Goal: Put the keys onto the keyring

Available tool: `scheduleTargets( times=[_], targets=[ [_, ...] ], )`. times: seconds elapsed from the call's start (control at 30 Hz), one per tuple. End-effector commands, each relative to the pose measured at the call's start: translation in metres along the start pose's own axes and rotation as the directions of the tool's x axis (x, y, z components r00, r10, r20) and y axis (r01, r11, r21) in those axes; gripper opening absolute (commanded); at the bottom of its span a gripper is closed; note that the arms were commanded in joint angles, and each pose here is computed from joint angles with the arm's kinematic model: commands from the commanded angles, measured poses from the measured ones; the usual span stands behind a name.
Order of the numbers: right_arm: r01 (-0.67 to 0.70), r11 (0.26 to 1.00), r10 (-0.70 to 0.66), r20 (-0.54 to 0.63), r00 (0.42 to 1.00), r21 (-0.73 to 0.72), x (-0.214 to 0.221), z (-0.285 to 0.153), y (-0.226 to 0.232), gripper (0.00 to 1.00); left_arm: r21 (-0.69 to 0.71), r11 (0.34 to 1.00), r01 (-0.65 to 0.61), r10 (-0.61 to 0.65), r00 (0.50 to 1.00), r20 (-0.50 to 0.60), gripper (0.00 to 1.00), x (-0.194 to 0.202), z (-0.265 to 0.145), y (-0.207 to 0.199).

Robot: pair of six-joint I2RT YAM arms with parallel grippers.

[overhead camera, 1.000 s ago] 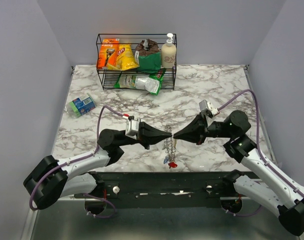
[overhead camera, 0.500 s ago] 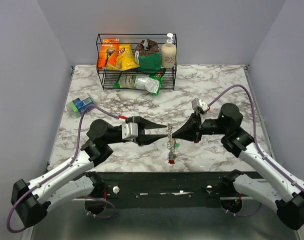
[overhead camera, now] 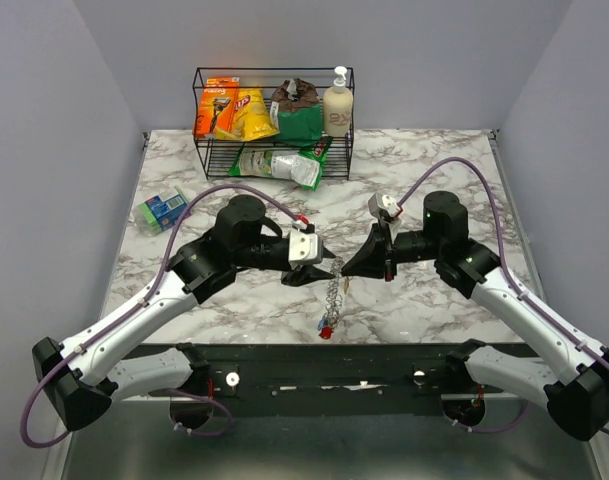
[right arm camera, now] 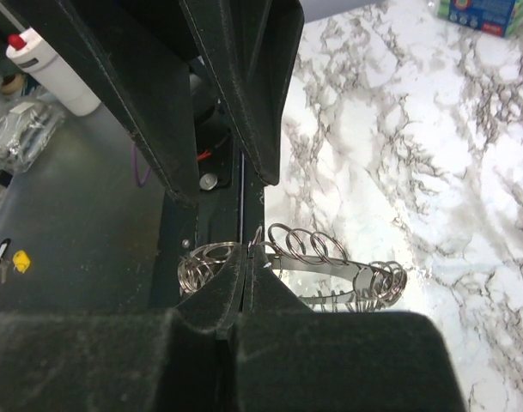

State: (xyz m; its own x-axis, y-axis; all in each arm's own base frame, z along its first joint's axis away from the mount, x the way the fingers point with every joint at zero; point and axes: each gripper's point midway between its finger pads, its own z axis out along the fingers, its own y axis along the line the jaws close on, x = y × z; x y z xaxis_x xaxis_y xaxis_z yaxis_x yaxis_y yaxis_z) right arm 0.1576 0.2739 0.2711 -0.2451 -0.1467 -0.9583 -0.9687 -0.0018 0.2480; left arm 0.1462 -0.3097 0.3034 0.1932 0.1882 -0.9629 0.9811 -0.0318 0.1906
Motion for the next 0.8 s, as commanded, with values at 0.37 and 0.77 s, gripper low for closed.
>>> scheduleTargets(
  times=[0.37,0.77],
  targets=[
    [0.018,0.999,-0.020,-0.031,0.999,-0.044,0.007,0.000,0.002,0.01,0.126,0.990,0.061,-0.032,0.974,-0.225,0.49,0.045,0.008,-0.007],
    [0.017,0.998,-0.019,-0.034,0.999,-0.056,0.011,0.000,0.003,0.01,0.138,0.989,0.055,-0.026,0.978,-0.207,0.40,0.039,0.019,0.002]
  ],
)
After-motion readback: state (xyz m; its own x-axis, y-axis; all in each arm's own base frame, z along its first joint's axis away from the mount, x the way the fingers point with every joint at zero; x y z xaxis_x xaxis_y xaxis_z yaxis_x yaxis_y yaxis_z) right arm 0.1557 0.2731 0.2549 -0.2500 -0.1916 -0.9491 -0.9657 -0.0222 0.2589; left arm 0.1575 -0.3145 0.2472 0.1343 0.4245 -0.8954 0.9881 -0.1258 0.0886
